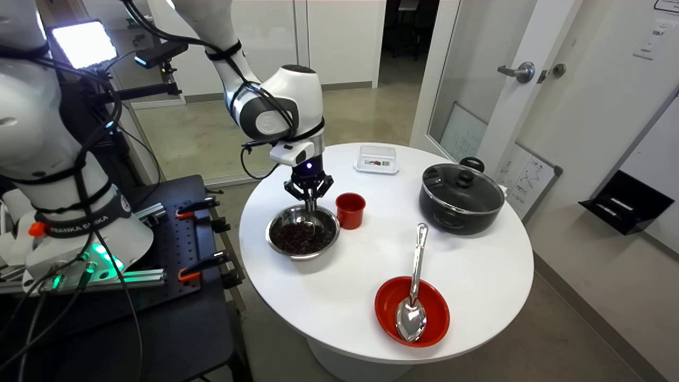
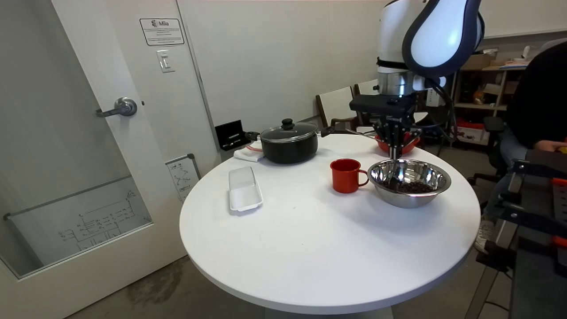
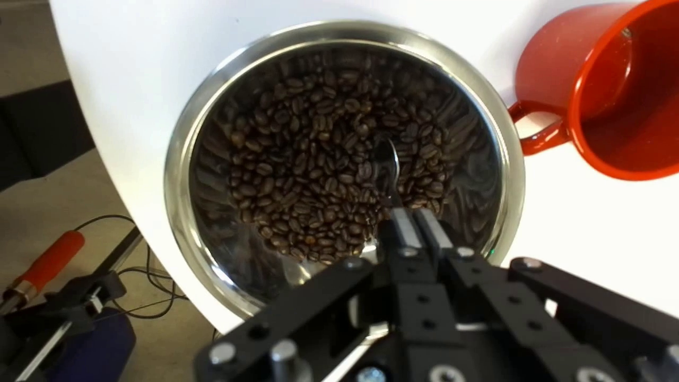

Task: Use the small spoon to stir the contents in the silver bowl, then put the spoon in the cup

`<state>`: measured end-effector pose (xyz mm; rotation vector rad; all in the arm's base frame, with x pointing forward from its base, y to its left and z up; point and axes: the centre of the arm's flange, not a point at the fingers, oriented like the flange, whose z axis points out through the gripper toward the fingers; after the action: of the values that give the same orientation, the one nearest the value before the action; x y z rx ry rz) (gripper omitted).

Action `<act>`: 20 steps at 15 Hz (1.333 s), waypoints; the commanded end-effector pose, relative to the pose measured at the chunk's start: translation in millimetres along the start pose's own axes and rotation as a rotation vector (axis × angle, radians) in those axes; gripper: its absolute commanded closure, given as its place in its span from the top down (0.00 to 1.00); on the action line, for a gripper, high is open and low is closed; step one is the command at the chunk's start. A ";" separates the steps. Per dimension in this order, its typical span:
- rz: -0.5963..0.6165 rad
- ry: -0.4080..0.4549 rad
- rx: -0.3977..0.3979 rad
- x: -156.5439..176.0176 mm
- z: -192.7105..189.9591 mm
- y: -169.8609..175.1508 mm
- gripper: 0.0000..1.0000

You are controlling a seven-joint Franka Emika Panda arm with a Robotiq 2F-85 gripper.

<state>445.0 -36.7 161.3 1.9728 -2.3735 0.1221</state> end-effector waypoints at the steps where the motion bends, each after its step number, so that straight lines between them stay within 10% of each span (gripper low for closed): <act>1: -0.086 -0.029 -0.108 2.6 -0.6 4.9 0.01; 7: -0.113 0.036 -0.221 9.1 5.8 8.6 0.01; 14: -0.006 0.158 -0.061 20.2 9.6 -4.4 0.01; 20: 0.028 0.089 -0.009 15.8 6.2 -4.3 0.01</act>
<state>447.6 -59.1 157.4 1.8702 -2.3081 0.1983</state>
